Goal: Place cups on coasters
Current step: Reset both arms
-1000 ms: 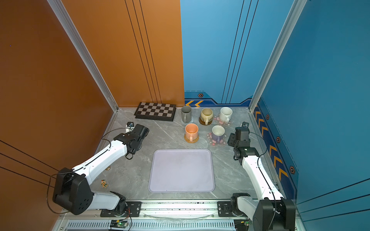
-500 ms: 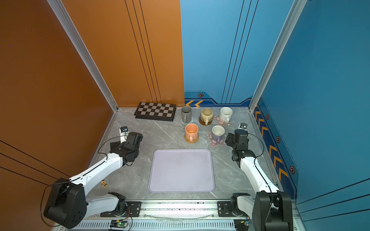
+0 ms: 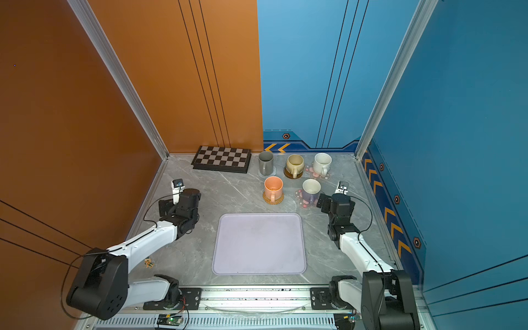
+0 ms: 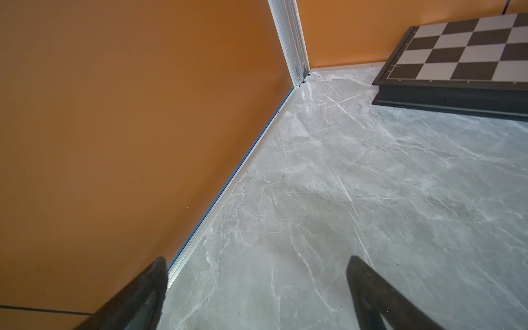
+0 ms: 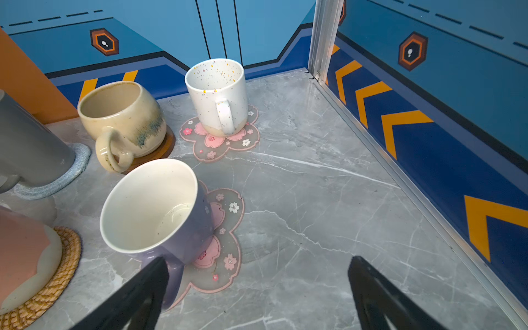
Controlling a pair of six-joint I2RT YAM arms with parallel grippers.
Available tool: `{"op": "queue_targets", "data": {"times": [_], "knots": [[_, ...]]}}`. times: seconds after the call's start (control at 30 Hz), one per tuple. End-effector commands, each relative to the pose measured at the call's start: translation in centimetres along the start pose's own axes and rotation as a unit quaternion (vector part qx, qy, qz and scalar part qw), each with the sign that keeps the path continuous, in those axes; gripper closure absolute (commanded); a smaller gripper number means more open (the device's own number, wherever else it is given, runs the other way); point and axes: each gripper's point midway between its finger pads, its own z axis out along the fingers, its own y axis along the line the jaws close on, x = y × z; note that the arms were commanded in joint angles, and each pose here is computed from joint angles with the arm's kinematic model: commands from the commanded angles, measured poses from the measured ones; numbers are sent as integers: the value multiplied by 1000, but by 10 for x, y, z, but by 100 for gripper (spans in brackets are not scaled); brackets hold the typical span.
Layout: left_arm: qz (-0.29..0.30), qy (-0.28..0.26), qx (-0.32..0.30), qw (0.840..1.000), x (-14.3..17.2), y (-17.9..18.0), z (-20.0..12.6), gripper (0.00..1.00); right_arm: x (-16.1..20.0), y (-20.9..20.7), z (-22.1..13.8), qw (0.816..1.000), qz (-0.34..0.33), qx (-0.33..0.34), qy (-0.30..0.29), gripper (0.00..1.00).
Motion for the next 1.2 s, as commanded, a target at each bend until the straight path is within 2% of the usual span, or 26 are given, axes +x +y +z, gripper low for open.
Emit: {"op": "queue_targets", "data": {"times": [0.0, 0.17, 0.4, 0.53, 0.87, 1.17], "knots": [[13, -10, -17, 1000, -5, -2, 5, 2, -16, -3, -5, 998, -20, 19, -62, 0], [5, -12, 14, 1000, 3, -17, 8, 2, -9, -6, -2, 997, -38, 30, -56, 0], [-10, -54, 66, 996, 4, -31, 7, 2, 0, -11, 2, 995, -34, 32, -88, 0], [-18, -66, 97, 993, 4, -38, 9, 2, 9, -12, 11, 996, -28, 33, -82, 0], [-6, -81, 109, 991, 8, -47, 17, 2, 23, -8, 26, 996, -19, 22, -89, 0], [-22, -90, 137, 986, 12, -61, 22, 2, 33, -4, 30, 995, -26, 9, -96, 0]]}}
